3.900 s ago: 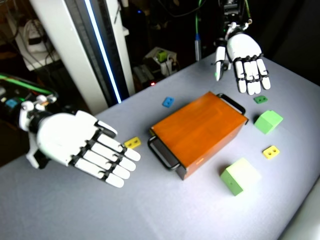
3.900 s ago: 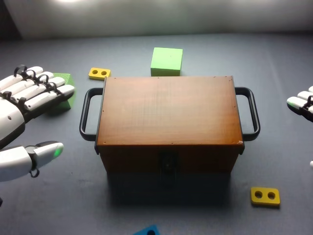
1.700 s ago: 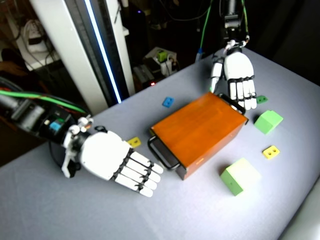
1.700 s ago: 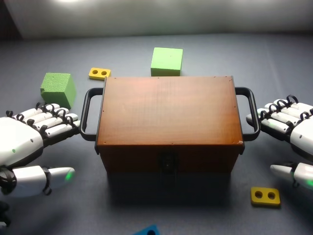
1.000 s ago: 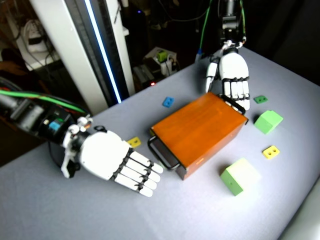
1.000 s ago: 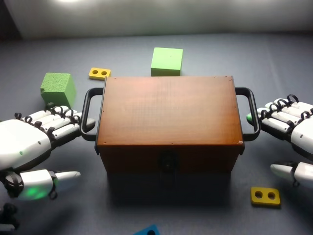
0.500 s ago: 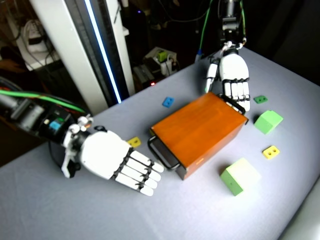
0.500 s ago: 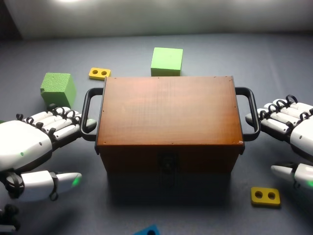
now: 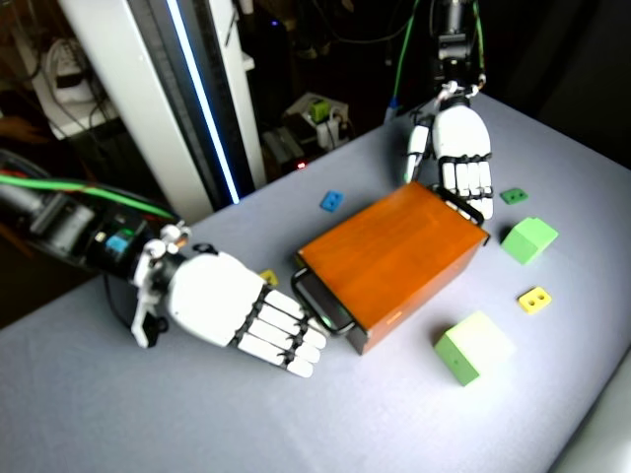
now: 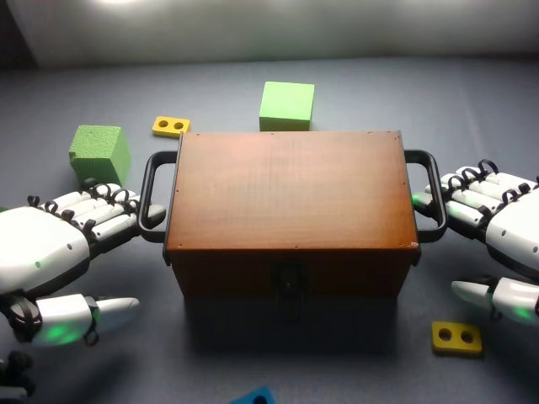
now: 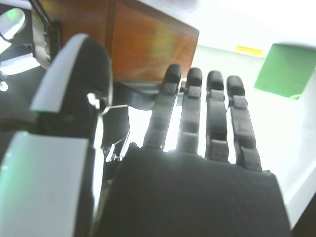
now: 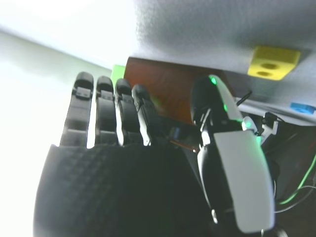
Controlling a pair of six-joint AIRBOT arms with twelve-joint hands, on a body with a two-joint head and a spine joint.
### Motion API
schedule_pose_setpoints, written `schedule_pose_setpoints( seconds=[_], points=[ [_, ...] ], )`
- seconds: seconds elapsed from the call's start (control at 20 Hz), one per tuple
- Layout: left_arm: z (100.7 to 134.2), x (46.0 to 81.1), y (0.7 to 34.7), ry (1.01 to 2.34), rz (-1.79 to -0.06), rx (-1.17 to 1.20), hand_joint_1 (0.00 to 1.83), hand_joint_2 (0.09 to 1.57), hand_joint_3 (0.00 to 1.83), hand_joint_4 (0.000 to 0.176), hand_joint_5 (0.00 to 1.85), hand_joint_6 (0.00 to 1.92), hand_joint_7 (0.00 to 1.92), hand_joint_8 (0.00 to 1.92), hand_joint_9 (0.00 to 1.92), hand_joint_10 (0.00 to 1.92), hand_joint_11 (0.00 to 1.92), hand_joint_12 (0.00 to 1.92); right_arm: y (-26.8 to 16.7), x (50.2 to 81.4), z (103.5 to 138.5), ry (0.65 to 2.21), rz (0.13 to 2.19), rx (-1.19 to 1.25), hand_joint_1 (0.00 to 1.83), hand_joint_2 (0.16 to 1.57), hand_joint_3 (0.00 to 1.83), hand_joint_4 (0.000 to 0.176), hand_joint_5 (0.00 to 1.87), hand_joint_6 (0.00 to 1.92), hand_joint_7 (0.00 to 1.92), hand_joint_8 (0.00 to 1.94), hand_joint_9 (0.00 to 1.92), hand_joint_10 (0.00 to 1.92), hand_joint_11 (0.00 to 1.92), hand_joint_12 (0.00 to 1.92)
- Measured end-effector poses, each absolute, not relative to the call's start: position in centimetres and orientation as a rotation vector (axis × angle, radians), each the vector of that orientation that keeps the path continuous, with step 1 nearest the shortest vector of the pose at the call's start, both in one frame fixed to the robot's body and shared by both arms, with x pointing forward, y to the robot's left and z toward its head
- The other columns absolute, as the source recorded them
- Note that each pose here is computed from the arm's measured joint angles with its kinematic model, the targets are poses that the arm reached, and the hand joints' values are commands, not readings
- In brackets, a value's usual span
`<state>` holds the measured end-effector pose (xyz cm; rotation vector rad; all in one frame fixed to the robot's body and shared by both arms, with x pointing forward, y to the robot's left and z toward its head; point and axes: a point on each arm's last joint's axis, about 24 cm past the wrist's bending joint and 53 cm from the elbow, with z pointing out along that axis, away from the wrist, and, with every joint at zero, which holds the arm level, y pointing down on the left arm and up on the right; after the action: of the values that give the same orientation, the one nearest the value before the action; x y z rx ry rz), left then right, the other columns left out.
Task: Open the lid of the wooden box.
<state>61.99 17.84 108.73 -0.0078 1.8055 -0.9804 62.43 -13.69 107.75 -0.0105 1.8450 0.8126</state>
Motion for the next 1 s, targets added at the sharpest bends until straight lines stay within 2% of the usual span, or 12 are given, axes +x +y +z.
schedule_pose_setpoints(
  seconds=[0.65, 0.9, 1.0],
  points=[
    [110.0, 62.0, 18.1, 1.768, -0.998, -0.005, 0.26, 1.37, 0.00, 0.000, 0.00, 0.00, 0.00, 0.00, 0.00, 0.00, 0.00, 0.00, -14.1, 61.9, 109.8, 1.794, 0.858, 0.017, 0.46, 1.39, 0.00, 0.000, 0.00, 0.00, 0.00, 0.00, 0.00, 0.00, 0.00, 0.00],
    [110.3, 61.6, 17.6, 1.759, -1.018, 0.006, 0.25, 1.36, 0.00, 0.015, 0.00, 0.00, 0.00, 0.00, 0.00, 0.00, 0.00, 0.00, -14.2, 61.7, 110.1, 1.779, 0.884, 0.039, 0.40, 1.39, 0.00, 0.000, 0.00, 0.00, 0.00, 0.00, 0.00, 0.00, 0.00, 0.00],
    [110.8, 61.7, 17.8, 1.745, -1.019, 0.005, 0.25, 1.37, 0.00, 0.026, 0.00, 0.00, 0.00, 0.00, 0.00, 0.00, 0.00, 0.00, -14.3, 61.6, 110.4, 1.774, 0.895, 0.044, 0.41, 1.37, 0.00, 0.000, 0.00, 0.00, 0.00, 0.00, 0.00, 0.00, 0.00, 0.00]
  ],
)
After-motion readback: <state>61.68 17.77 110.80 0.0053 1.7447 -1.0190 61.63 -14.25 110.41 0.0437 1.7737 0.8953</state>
